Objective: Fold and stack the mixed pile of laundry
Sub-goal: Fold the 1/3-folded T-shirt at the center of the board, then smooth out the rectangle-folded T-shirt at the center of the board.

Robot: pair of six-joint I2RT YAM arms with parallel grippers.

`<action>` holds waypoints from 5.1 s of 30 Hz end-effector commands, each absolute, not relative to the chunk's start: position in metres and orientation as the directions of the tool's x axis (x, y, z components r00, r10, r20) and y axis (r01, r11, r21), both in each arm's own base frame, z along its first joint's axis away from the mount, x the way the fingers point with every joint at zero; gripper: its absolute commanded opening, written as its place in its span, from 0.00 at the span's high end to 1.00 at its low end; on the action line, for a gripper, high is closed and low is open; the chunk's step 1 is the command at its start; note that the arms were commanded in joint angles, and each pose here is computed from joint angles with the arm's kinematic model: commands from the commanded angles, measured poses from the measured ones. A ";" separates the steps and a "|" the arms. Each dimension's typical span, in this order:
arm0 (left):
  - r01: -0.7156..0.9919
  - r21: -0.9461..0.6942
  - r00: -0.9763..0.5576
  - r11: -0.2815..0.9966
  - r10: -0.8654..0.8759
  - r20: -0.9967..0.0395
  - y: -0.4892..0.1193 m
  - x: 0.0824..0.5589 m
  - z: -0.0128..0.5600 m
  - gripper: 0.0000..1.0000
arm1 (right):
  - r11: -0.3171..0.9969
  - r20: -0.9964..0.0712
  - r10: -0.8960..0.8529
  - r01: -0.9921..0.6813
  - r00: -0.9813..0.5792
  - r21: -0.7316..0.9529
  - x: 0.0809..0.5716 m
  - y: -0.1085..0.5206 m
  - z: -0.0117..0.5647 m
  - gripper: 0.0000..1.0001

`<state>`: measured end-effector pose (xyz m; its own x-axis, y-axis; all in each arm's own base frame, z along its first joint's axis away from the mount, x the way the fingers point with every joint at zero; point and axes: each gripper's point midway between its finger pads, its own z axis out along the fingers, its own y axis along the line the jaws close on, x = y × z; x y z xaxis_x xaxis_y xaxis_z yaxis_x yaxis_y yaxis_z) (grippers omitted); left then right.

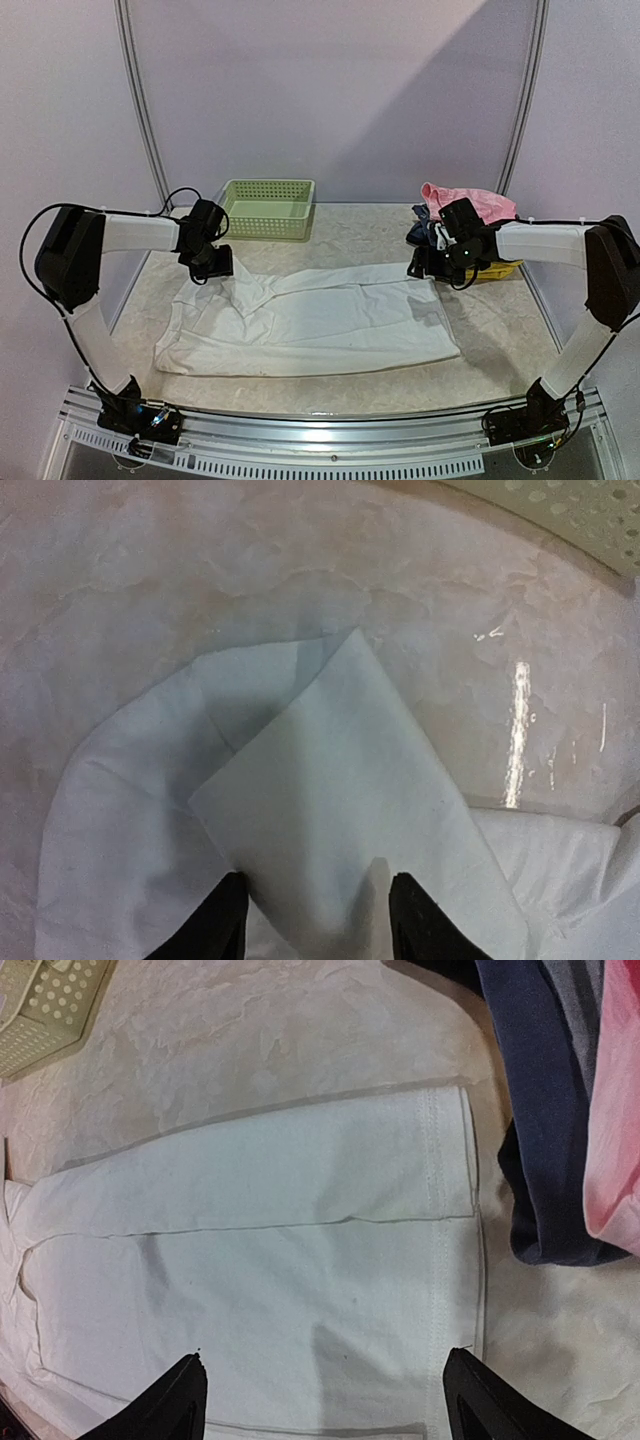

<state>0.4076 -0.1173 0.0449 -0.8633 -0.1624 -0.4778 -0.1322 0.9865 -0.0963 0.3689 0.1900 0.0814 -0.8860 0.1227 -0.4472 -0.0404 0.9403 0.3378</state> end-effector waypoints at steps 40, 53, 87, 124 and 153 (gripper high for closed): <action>-0.200 0.008 -0.823 0.980 -0.164 -0.544 -0.097 0.330 0.070 1.00 | 0.986 -0.475 0.128 0.059 -0.871 0.156 0.427 0.181 0.030 0.40; -0.191 0.022 -0.829 0.981 -0.150 -0.539 -0.101 0.333 0.065 1.00 | 0.992 -0.482 0.099 0.045 -0.870 0.122 0.442 0.184 0.023 0.66; -0.091 0.106 -0.879 0.990 -0.030 -0.477 -0.113 0.315 0.096 1.00 | 0.990 -0.429 0.112 0.065 -0.896 0.123 0.380 0.167 0.066 1.00; -0.059 0.046 -0.772 0.997 -0.017 -0.635 -0.129 0.308 0.133 0.45 | 0.976 -0.456 0.041 -0.061 -0.889 0.207 0.361 0.202 0.096 0.54; -0.191 -0.142 -0.829 0.971 -0.237 -0.507 -0.096 0.418 0.039 1.00 | 0.931 -0.316 -0.063 -0.169 -0.947 0.322 0.409 0.259 0.004 0.56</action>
<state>0.4126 -0.0919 0.0421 -0.8417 -0.2088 -0.4979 -0.1939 0.9776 -0.0821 0.4061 0.2701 0.0224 -0.9335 -0.0764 -0.3505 -0.1960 0.9269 0.3199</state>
